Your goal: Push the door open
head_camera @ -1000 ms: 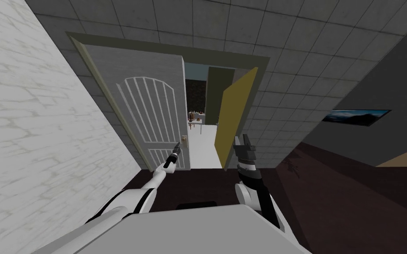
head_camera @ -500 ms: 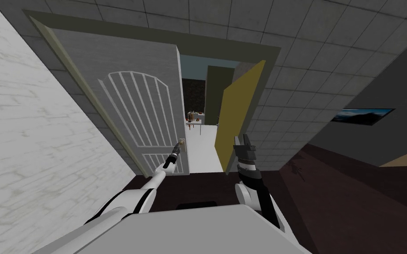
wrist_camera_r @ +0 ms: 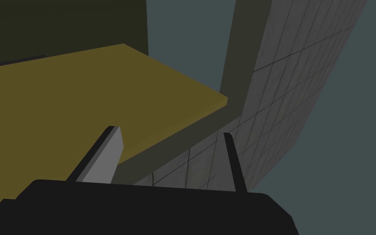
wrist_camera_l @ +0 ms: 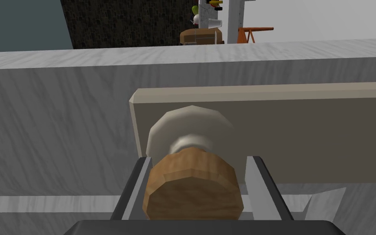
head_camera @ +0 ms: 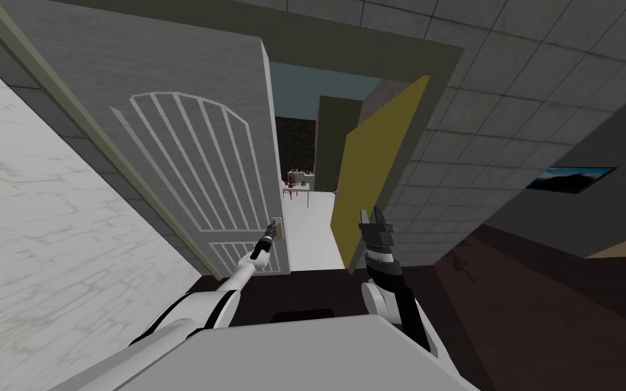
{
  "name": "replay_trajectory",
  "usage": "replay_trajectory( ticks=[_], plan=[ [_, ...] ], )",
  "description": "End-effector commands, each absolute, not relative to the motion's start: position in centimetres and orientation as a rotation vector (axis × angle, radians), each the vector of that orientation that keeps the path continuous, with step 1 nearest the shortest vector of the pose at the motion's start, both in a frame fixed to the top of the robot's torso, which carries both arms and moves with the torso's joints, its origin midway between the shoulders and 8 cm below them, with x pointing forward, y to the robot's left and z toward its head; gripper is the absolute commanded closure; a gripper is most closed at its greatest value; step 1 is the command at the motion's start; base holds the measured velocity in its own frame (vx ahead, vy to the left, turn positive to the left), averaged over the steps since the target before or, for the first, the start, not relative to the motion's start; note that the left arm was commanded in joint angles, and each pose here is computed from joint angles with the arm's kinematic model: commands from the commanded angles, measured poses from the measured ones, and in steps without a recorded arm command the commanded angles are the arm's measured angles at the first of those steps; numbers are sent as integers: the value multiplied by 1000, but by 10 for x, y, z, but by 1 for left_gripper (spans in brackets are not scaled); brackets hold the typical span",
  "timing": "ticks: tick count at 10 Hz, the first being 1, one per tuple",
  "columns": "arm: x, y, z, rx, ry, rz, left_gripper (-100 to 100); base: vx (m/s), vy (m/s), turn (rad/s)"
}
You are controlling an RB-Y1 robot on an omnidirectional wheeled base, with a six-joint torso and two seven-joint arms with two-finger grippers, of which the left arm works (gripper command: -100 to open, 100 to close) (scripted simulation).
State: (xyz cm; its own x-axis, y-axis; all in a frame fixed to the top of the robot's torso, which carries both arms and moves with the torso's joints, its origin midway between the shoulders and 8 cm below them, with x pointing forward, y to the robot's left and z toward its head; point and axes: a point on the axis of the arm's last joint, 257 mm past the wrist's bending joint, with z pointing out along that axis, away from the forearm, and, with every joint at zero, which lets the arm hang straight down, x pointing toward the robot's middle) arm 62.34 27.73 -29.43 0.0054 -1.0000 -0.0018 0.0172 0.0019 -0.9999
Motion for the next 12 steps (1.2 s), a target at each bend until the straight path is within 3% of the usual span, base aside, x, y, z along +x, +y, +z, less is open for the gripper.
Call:
replay_trajectory(
  ticks=[1,6,12],
  plan=[
    [623,277,-296,-1200,1195,-1210,100,-23,-1,-12],
    [625,286,-291,-1200,1181,-1202,100,19,-8,2],
    [620,316,-293,-1229,1143,-1160,100,185,-58,35]
  ],
)
